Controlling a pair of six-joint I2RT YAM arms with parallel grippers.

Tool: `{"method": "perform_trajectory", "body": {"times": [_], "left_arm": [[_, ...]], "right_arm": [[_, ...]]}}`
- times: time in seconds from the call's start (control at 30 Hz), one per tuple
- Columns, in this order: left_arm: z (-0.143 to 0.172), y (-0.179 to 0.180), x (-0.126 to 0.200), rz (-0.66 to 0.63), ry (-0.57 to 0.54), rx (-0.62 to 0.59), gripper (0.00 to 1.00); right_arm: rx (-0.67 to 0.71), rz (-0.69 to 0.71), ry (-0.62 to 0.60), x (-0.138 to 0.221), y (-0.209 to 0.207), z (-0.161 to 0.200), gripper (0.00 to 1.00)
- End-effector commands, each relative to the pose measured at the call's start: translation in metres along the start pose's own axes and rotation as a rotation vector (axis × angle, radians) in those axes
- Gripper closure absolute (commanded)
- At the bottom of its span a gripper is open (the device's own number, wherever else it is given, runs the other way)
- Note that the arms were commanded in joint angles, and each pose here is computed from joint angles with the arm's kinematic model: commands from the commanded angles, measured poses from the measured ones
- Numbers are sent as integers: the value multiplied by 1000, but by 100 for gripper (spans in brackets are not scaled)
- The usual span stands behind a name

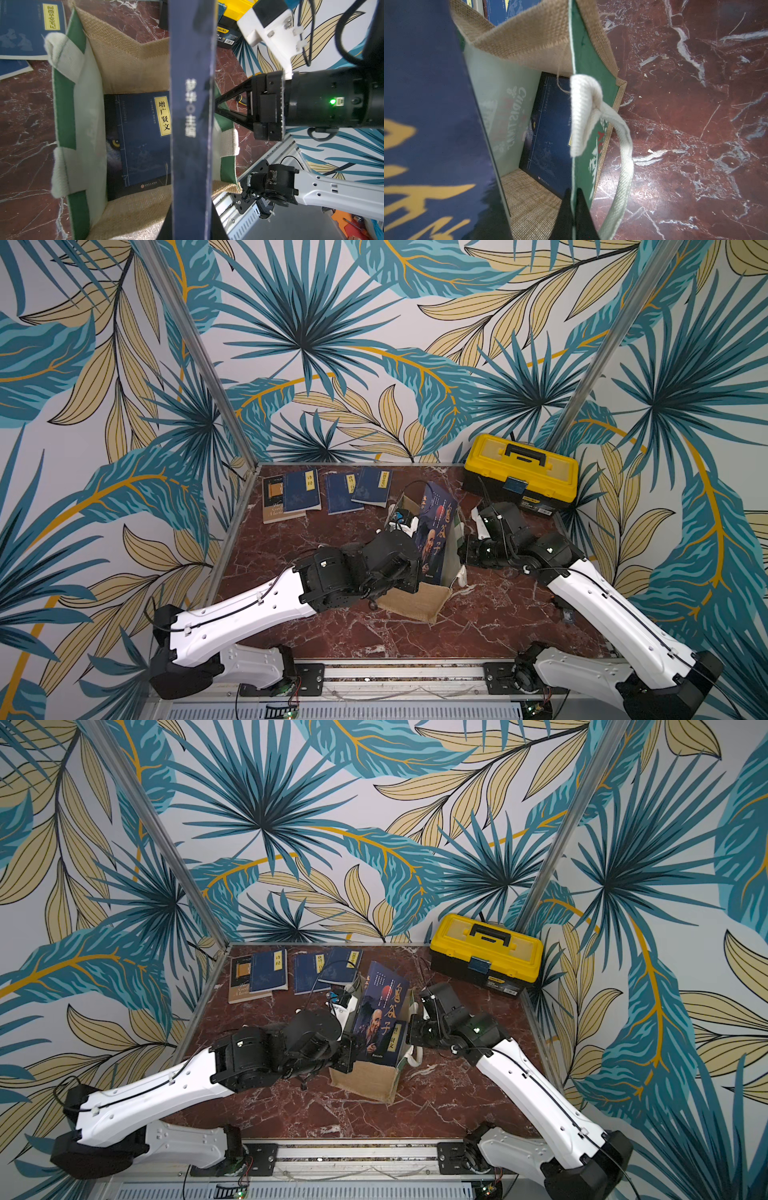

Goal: Put the books into the canvas bag
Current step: Place the book in the canvas bag.

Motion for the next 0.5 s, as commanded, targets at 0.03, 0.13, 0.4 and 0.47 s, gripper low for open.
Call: {"method": "perform_trajectory", "body": {"times": [0.03,0.13,0.4,0.47], "left_arm": [[4,0,-8,-20,14,-13,100],[10,-1,-16,-35,60,-41,100],[24,14,-31,-117,104,-18,100],[24,19,-32,-150,99,-8,100]], "right_arm": [[6,-34,-35,4,0,1,96],[-6,-41,-32,2,-1,3,97],[-51,-94,-44,1,1,2,98],[-53,-88,-50,2,0,2,99]]}}
Point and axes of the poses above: each gripper's point midway between its finger pads, its own x axis back along the fingers, its own y axis along the line the jaws close on, z = x × y, the point moved 4 cm from there along x, back along the fingers, and after that the axes turned 10 degrees about x, right-handed, at the moved point
